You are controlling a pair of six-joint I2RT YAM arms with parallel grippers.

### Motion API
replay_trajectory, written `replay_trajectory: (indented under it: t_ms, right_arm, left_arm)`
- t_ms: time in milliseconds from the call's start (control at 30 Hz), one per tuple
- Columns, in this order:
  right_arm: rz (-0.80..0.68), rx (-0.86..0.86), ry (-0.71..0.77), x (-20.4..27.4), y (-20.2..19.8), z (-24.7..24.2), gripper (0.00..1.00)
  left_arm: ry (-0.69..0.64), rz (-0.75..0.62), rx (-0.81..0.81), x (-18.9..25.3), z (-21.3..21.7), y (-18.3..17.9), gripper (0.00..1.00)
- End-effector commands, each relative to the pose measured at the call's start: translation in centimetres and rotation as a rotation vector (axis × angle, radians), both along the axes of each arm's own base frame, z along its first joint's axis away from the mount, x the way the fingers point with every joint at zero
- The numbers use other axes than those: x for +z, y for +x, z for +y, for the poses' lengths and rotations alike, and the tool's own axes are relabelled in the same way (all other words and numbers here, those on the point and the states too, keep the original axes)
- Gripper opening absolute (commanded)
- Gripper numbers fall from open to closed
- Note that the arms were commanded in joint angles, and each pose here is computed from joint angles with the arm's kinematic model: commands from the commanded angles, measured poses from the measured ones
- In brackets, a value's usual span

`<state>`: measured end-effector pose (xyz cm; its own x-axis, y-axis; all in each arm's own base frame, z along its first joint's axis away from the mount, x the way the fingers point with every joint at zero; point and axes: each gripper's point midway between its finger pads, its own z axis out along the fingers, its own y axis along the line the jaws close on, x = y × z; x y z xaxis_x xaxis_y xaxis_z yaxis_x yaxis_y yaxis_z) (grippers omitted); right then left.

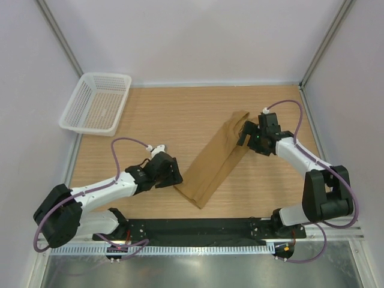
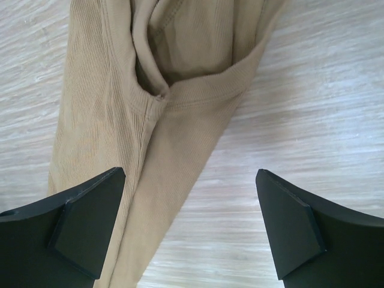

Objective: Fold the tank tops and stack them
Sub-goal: Fold the tank top

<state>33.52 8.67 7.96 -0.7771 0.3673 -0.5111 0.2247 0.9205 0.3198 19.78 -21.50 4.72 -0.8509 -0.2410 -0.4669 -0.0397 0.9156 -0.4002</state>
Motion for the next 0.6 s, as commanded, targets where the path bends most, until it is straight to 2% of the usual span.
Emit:
replay_trajectory:
  t_ms: [0,267,567]
  right_arm:
    - [-0.061,-0.009,0.057,1.6,-0.1,0.6,0.97]
    - [-0.038,-0.016,0.088,0.2,-1.6,0.8,0.94]
    - [-0.029,-0.041,0.134,-1.0,-1.7,1.3,0.74]
  left_arm:
    - [0.016,-0.044,-0.003,2.1,0.1,0.9,0.66]
    - [0.019,-0.018,-0.030,1.6,0.0,0.3,0.66]
    - [0.047,-0.005,-0.056,0.9,0.1,0.7,0.65]
